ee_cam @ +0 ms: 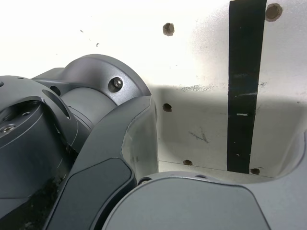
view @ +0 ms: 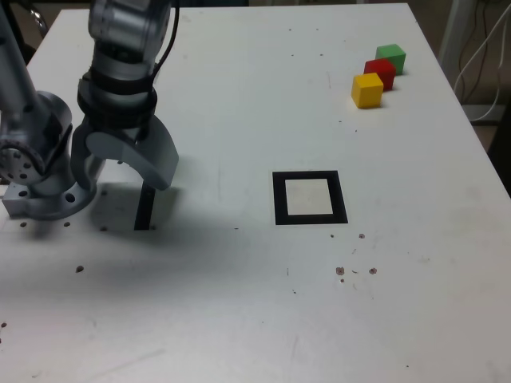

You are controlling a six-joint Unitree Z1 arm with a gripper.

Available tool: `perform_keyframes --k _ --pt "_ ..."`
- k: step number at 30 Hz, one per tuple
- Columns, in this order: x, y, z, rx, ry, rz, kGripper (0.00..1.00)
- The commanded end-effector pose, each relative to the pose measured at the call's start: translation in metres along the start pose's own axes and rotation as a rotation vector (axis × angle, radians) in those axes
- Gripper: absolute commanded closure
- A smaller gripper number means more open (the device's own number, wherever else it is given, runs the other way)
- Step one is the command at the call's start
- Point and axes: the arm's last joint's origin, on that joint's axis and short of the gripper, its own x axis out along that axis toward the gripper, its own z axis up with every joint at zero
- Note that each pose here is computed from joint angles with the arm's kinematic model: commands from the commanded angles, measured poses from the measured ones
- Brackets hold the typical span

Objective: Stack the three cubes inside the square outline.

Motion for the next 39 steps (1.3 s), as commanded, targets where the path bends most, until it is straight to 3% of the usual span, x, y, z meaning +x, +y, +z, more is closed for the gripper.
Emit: perform_keyframes --k 1,16,24,32,36,39 --pt "0.000 0.000 0.002 -0.003 0.001 -0.002 0.01" --pt "-0.001 0.000 0.001 -0.003 0.001 -0.003 0.01" --pt "-0.010 -0.001 -0.001 -0.002 0.009 -0.024 0.01" --pt "-0.031 0.002 -0.005 0.014 0.045 0.003 0.01" --pt "-0.041 0.006 -0.003 0.027 0.034 -0.007 0.01" --pt "-0.054 0.013 0.001 0.036 -0.002 -0.015 0.01"
